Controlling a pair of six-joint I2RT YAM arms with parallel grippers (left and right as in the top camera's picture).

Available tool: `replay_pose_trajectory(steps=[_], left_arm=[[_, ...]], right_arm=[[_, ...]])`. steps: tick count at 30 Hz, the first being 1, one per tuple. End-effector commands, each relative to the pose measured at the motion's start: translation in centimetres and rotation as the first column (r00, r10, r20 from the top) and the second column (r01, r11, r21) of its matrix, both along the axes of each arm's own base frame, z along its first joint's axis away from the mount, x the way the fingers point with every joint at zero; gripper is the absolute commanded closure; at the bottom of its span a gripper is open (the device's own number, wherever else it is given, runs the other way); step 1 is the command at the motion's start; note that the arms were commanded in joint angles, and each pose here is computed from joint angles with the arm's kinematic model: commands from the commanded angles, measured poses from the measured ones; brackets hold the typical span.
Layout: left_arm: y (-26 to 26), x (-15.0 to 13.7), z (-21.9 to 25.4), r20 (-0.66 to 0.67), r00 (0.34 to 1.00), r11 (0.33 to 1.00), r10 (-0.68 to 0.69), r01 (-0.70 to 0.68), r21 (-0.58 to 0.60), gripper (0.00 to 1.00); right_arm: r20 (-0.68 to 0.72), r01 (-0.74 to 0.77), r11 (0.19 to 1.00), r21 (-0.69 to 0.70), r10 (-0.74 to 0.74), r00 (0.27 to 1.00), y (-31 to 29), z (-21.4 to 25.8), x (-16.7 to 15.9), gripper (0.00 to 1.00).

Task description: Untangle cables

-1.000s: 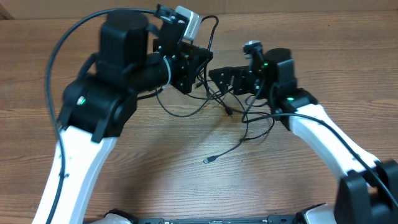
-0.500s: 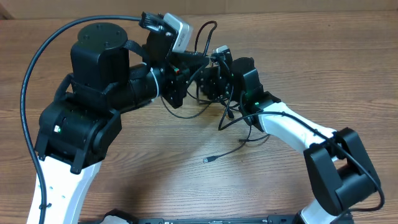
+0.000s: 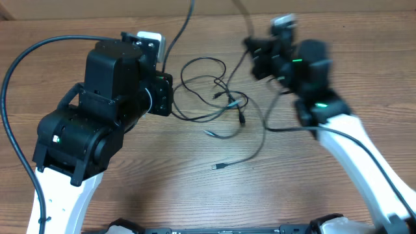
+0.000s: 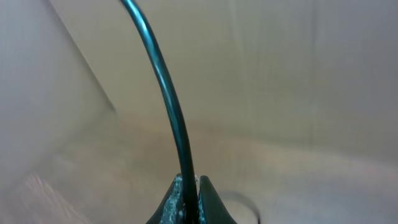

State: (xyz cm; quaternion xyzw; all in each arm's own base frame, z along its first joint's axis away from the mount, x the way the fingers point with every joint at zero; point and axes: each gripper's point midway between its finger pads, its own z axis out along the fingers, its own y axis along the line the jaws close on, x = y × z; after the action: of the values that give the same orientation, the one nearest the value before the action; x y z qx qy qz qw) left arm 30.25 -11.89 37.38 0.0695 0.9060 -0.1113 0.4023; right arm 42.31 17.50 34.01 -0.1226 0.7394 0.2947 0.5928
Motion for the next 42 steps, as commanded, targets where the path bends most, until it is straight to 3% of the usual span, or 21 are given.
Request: replay_pose_trajectory(steps=[1, 5, 12, 17, 20, 25, 28, 31, 33, 34, 35, 36, 37, 42], left_arm=[[0.7, 0.5, -0.2, -0.016, 0.997, 0.997, 0.081, -0.081, -0.002, 0.96], [-0.6, 1.3, -2.5, -0.096, 0.994, 0.999, 0.051, -0.052, -0.011, 0.96], [-2.5, 3.4, -7.2, -0.238, 0.971, 1.0, 0.021, -0.021, 0.004, 0.96], [-4.0, 4.7, -10.5, -0.332, 0.943, 1.0, -0.007, 0.008, 0.002, 0.96], [-5.4, 5.0, -12.1, -0.384, 0.922, 0.998, -0.052, 0.042, -0.036, 0.96], [-6.3, 5.7, -14.6, -0.448, 0.892, 0.998, -0.066, 0.054, -0.039, 0.96], [-6.5, 6.1, -16.2, -0.484, 0.873, 0.998, -0.058, 0.053, -0.024, 0.96], [-7.0, 6.1, -17.3, -0.516, 0.853, 0.997, -0.074, 0.063, -0.04, 0.96], [-7.9, 6.0, -17.8, -0.535, 0.839, 0.994, -0.104, 0.08, -0.068, 0.96], [-8.1, 5.9, -18.0, -0.542, 0.833, 0.993, -0.113, 0.085, -0.076, 0.96], [-8.4, 5.9, -18.3, -0.548, 0.828, 0.993, -0.118, 0.092, -0.076, 0.96], [-8.6, 5.8, -18.5, -0.552, 0.825, 0.993, -0.121, 0.097, -0.073, 0.96], [-8.9, 5.7, -18.7, -0.555, 0.823, 0.992, -0.125, 0.103, -0.07, 0.96], [-9.6, 5.8, -18.9, -0.544, 0.828, 0.991, -0.135, 0.119, -0.065, 0.96]], right_arm=[[0.111, -0.144, 0.989, 0.034, 0.14, 0.984, 0.2, 5.3, -3.9, 0.96], [0.177, -0.149, 0.989, -0.008, 0.148, 0.973, -0.1, 6.7, -4.9, 0.96], [0.255, -0.23, 0.972, 0.057, 0.208, 0.944, 0.1, 10.6, -7.9, 0.96], [0.503, -0.097, 0.992, 0.076, 0.045, 0.863, -3.9, 17.9, -8.6, 0.96], [0.529, 0.02, 0.995, 0.096, -0.068, 0.846, -6.3, 18.9, -7.6, 0.96], [0.31, 0.322, 0.946, -0.035, -0.296, 0.904, -10.6, 11.8, -3.1, 0.96], [0.091, 0.348, 0.926, -0.147, -0.338, 0.937, -11.3, 5.2, -1.7, 0.96], [-0.04, 0.423, 0.87, -0.253, -0.446, 0.894, -13.4, 0.5, -0.8, 0.96], [-0.086, 0.482, 0.815, -0.321, -0.532, 0.842, -15.2, -2.1, 0.0, 0.84], [-0.106, 0.496, 0.795, -0.349, -0.559, 0.822, -15.7, -3.2, 0.3, 0.64], [-0.131, 0.488, 0.79, -0.371, -0.565, 0.815, -15.8, -4.3, 0.5, 0.33], [-0.154, 0.475, 0.791, -0.386, -0.563, 0.812, -15.8, -5.2, 0.6, 0.13], [-0.186, 0.462, 0.79, -0.402, -0.565, 0.804, -15.8, -6.4, 0.6, 0.0], [-0.415, 0.431, 0.795, -0.427, -0.596, 0.688, -15.8, -12.5, -0.9, 0.0]])
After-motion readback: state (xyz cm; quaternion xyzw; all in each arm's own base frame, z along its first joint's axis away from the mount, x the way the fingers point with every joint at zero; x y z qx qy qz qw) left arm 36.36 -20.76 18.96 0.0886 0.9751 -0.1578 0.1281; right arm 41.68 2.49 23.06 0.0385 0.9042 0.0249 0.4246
